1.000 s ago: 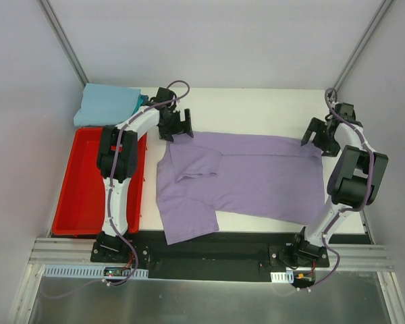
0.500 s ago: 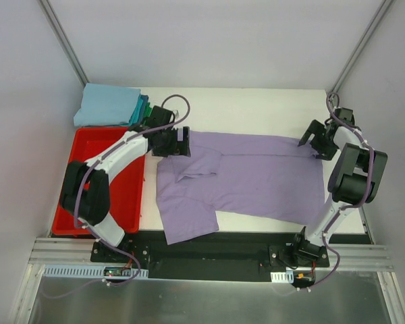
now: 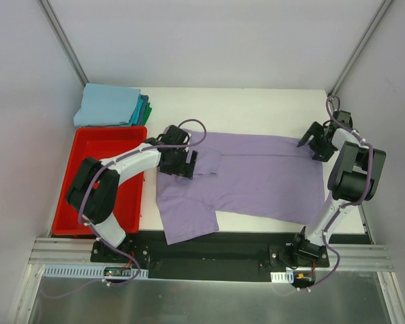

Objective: Fold and stack the t-shirts
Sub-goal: Fold the flattened tshirt in 1/3 of the way

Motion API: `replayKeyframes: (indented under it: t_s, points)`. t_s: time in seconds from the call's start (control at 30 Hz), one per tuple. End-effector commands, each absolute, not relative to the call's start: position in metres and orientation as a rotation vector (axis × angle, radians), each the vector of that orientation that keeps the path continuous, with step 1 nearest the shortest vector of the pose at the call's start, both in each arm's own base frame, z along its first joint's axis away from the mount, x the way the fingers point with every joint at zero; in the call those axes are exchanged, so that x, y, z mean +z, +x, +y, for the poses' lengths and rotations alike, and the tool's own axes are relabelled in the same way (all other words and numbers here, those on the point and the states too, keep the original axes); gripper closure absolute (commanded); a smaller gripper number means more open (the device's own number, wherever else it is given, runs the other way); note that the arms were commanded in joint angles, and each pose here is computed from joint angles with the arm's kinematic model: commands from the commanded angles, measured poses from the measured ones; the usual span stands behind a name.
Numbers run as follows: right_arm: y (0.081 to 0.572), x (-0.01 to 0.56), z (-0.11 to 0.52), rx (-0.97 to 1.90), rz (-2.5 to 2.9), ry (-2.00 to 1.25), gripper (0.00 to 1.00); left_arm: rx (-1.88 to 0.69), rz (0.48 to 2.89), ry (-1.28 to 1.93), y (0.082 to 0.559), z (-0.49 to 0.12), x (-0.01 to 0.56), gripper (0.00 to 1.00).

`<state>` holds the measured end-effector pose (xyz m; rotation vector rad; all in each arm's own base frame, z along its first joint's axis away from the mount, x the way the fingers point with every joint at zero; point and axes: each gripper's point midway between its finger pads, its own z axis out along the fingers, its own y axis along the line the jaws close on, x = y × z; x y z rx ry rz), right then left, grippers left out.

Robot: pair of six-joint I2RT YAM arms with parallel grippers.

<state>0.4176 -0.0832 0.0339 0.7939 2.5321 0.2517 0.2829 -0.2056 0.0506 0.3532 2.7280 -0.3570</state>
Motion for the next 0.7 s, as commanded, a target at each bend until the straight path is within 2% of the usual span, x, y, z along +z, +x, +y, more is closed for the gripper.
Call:
replayKeyframes:
  t_s: [0.0,0.1,0.2,0.33,0.43,0.53,0.6,0.67]
  points:
    - [0.422,0.034,-0.091,0.227,2.498,0.828,0.16,-0.277,2.709,0.373,0.298,-0.200,0.047,0.14]
    - [0.424,0.034,-0.093,0.217,2.487,0.839,0.22,-0.240,2.735,0.360,0.299,-0.197,0.038,0.15]
    - [0.427,0.034,-0.094,0.222,2.476,0.839,0.28,-0.205,2.744,0.348,0.302,-0.195,0.034,0.26]
    - [0.429,0.033,-0.097,0.209,2.470,0.851,0.34,-0.193,2.733,0.325,0.311,-0.197,0.036,0.45]
    - [0.428,0.029,-0.099,0.193,2.471,0.875,0.37,-0.180,2.711,0.306,0.318,-0.197,0.042,0.65]
    - [0.426,0.030,-0.102,0.179,2.461,0.895,0.59,-0.184,2.697,0.291,0.323,-0.200,0.046,0.83]
    - [0.423,0.030,-0.105,0.156,2.459,0.910,0.68,-0.165,2.683,0.279,0.328,-0.199,0.049,1.00]
    - [0.419,0.030,-0.108,0.125,2.462,0.920,0.77,-0.133,2.666,0.261,0.333,-0.195,0.052,1.00]
